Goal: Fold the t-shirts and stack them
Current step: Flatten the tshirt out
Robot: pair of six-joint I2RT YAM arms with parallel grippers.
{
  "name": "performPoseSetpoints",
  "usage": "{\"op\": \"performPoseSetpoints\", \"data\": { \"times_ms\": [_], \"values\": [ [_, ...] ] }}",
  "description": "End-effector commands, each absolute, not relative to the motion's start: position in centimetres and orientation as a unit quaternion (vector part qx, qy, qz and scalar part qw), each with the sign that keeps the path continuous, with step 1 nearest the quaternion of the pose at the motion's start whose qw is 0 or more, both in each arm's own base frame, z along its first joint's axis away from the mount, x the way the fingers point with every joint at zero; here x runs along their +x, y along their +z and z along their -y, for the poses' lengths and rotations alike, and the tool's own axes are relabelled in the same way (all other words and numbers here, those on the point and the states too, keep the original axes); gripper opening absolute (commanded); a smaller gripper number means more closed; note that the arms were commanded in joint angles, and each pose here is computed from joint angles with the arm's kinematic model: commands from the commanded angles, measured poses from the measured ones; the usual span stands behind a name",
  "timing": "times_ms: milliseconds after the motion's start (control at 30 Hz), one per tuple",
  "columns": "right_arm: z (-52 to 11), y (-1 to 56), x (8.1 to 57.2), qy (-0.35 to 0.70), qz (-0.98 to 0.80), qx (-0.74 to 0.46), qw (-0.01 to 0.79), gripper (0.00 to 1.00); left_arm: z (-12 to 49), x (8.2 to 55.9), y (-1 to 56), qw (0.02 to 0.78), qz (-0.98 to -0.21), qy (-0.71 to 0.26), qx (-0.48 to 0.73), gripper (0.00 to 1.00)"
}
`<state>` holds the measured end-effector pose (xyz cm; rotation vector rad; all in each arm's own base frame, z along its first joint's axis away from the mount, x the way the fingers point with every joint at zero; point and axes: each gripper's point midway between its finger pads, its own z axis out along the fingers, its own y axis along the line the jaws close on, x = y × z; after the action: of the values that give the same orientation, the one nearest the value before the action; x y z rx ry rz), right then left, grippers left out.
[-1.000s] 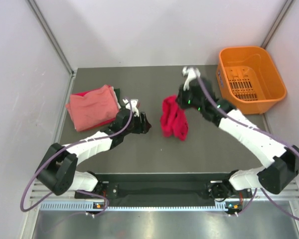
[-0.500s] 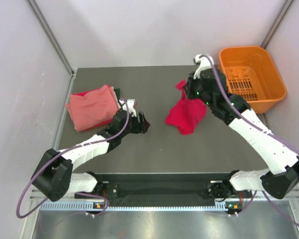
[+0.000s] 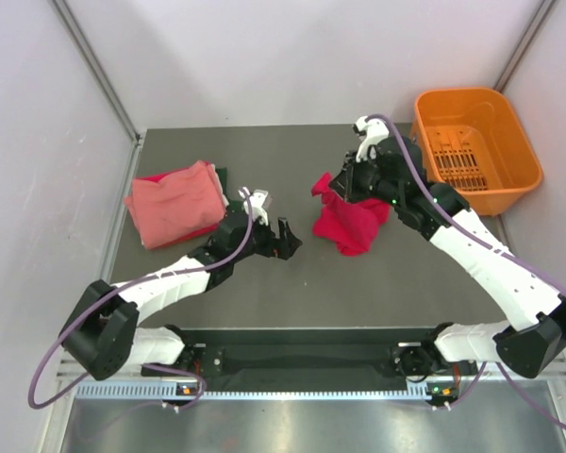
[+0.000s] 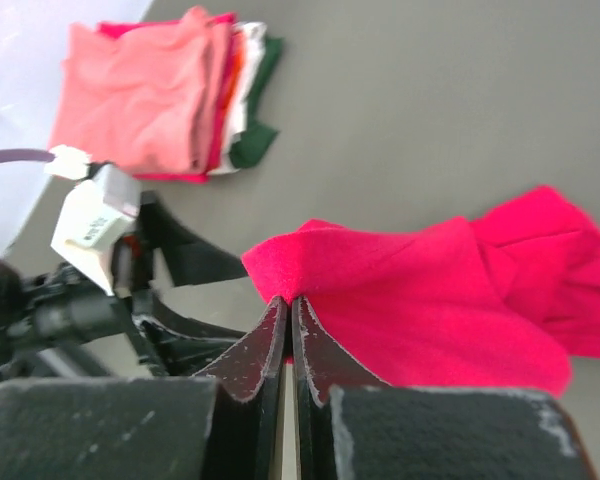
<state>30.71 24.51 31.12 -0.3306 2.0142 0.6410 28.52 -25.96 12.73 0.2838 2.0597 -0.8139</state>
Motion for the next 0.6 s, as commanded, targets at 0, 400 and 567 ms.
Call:
{"op": "performPoseSetpoints", "data": {
  "times_ms": [0, 400, 567],
  "values": [
    [-26.3, 36.0, 29.3, 0.341, -0.783, -0.155, 0.497, 0.0, 27.7, 27.9, 17.0, 0.486, -0.776, -0.373, 0.147, 0.99],
    [-29.2, 42.1, 24.3, 0.479, -0.713, -0.197, 0.472, 0.0, 29.0, 28.7, 22.1, 0.528, -0.741, -0.391, 0.143, 0.99],
    [-29.2, 50.2, 23.6, 0.503, -0.666, -0.206, 0.51, 0.0, 30.2, 30.3, 22.5, 0.527, -0.747, -0.385, 0.126, 0.99]
  ]
}}
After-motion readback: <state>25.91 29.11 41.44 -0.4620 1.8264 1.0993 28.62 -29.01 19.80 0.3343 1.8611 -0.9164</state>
